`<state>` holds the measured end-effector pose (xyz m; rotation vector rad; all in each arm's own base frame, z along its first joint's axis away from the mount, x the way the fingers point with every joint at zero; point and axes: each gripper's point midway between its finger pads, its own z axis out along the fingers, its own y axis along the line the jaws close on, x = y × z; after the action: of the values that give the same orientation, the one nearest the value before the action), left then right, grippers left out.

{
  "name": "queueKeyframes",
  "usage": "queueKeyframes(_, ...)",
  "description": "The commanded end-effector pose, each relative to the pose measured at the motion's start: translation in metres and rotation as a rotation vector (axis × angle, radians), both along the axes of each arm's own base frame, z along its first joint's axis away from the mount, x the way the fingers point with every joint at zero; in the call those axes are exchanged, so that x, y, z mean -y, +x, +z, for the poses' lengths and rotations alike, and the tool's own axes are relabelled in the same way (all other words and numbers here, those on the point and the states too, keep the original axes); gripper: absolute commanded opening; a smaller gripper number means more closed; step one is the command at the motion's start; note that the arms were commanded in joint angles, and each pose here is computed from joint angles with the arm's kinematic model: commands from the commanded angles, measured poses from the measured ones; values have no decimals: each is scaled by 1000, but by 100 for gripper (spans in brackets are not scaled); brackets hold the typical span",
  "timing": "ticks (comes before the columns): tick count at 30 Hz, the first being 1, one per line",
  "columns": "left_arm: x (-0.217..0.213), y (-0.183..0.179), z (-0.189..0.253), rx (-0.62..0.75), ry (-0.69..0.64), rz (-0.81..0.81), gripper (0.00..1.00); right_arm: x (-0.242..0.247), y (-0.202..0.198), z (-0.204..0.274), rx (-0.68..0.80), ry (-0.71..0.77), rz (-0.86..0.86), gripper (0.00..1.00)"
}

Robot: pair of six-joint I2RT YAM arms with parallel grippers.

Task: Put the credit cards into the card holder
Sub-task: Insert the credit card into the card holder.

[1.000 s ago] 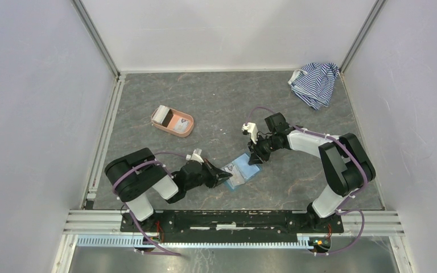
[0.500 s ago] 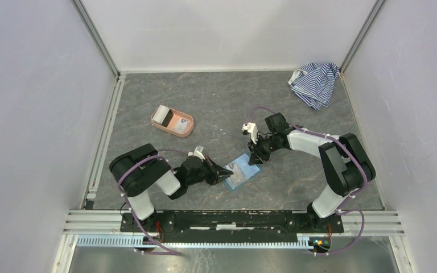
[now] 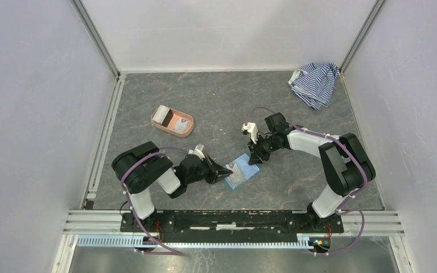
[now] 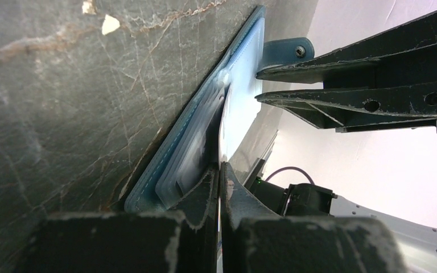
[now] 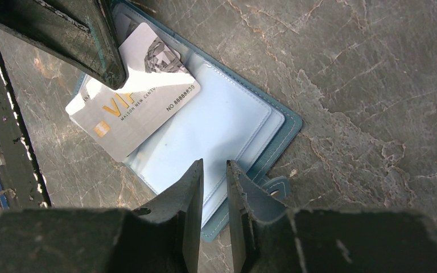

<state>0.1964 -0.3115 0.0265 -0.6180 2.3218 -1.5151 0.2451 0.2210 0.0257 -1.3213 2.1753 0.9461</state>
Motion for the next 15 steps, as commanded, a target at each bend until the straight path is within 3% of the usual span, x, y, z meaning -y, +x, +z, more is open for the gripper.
queueKeyframes(1, -13, -3, -24, 18, 143, -28, 2, -6, 12, 15, 63, 19, 15, 27)
queueKeyframes(15, 5, 4, -4, 122, 90, -101, 2, -7, 12, 17, 65, 23, 19, 27)
